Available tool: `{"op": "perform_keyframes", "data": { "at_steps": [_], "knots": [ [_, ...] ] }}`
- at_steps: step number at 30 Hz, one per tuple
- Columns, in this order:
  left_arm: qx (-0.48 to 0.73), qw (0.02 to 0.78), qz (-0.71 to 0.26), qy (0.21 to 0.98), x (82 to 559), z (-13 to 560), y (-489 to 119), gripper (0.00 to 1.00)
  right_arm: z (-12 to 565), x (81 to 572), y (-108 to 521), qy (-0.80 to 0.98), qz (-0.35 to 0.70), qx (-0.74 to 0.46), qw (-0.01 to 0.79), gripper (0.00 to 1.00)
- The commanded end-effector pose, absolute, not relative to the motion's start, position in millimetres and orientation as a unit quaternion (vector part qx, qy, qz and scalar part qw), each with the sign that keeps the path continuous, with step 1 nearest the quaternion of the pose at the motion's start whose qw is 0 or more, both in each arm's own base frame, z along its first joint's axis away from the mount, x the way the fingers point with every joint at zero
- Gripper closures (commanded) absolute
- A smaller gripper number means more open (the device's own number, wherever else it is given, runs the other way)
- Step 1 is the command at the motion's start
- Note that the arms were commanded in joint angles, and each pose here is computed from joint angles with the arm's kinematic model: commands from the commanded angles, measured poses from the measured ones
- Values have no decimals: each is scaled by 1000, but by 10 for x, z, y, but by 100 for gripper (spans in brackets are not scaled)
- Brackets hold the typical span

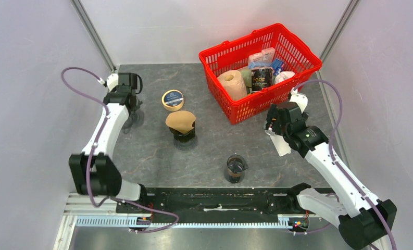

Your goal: Place the coffee filter in the dripper

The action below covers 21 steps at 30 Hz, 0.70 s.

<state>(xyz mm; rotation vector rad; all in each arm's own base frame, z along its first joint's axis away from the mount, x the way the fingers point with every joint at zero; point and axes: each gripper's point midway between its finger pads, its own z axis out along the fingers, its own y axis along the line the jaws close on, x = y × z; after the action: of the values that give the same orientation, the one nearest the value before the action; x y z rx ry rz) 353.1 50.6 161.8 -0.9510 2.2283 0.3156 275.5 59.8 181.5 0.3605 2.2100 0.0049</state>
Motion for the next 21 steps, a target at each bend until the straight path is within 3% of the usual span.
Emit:
{"op": "perform_keyframes", "data": {
  "at_steps": [1, 5, 10, 16, 21],
  "knots": [
    [-271, 534, 9, 801, 3886, 2910, 59, 98, 1996, 2798, 467, 868, -19, 149, 474, 1],
    [-58, 614, -58, 785, 3882, 3634, -839, 98, 2074, 2790, 437, 857, -16, 151, 492, 1],
    [267, 641, -129, 708, 3452, 4040, -2035, 98, 2164, 2772, 387, 841, -14, 153, 519, 1],
    [562, 575, -142, 577, 2677, 3780, -2781, 98, 2222, 2768, 352, 832, -17, 152, 533, 1],
    [660, 551, -187, 475, 2158, 3684, -2985, 98, 2215, 2758, 288, 830, -33, 156, 535, 1]
  ]
}}
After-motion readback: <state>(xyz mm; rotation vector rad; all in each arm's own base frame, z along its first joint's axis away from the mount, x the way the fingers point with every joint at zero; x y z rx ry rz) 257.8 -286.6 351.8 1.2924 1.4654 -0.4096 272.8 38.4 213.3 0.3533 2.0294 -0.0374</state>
